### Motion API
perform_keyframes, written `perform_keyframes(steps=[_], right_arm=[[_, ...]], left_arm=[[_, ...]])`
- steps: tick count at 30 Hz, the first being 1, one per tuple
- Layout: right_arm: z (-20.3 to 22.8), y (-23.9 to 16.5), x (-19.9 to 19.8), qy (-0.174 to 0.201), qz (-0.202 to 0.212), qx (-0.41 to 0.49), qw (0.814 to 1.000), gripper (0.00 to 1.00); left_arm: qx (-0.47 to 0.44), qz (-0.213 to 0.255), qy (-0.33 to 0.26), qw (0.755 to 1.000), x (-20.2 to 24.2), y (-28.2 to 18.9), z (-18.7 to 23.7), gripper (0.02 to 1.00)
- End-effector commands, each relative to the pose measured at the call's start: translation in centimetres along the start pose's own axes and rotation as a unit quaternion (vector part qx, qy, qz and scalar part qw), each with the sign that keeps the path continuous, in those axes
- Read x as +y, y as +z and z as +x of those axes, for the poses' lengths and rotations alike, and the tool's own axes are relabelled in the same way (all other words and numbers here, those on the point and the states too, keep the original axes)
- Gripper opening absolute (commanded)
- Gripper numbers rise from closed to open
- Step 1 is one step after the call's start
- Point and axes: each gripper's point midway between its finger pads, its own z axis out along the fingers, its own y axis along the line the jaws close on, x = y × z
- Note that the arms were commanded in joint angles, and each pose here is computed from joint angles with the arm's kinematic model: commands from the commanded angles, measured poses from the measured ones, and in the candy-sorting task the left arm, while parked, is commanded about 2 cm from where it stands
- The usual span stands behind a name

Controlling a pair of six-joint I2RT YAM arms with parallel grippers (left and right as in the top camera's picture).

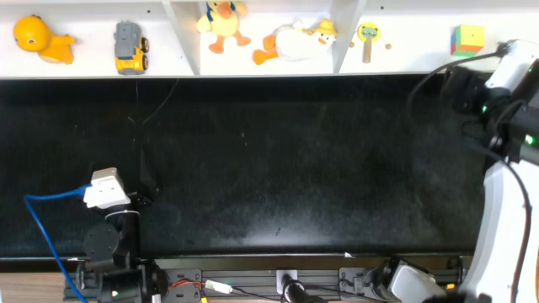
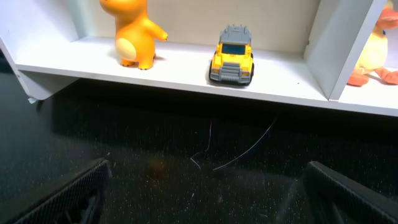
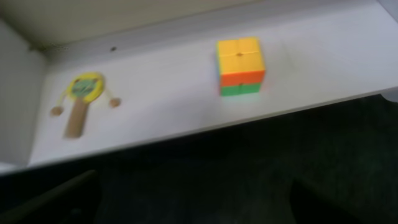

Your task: Store Toys

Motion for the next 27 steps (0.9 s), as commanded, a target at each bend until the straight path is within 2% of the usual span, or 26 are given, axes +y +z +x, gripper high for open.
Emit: perform_keyframes(steps=[1, 3, 7, 18, 27], right_arm=[[-0.1, -3.5, 4.0, -0.084, -0.064, -0.021, 0.994, 0.996], [-0.2, -4.7, 5.0, -0.085, -0.082, -0.030, 0.993, 0.996], [0.4, -6.1, 5.7, -0.039, -0.094, -0.022, 0.995, 0.996], [1.5, -5.1, 5.5, -0.030, -0.094, 0.006, 0.995, 0.996], [1.5, -5.8, 8.9, -0.068, -0.128, 0.000, 0.989, 0.996]], left_arm=[[-0.003, -0.001, 0.011, 1.000, 0.0, 0.0, 0.0, 0.996], [-0.003, -0.001, 0.011, 1.000, 0.0, 0.0, 0.0, 0.998], [-0.003, -0.001, 0.011, 1.000, 0.0, 0.0, 0.0, 0.998], [-0.003, -0.001, 0.011, 1.000, 0.0, 0.0, 0.0, 0.998], [-0.003, -0.001, 0.011, 1.000, 0.0, 0.0, 0.0, 0.998]])
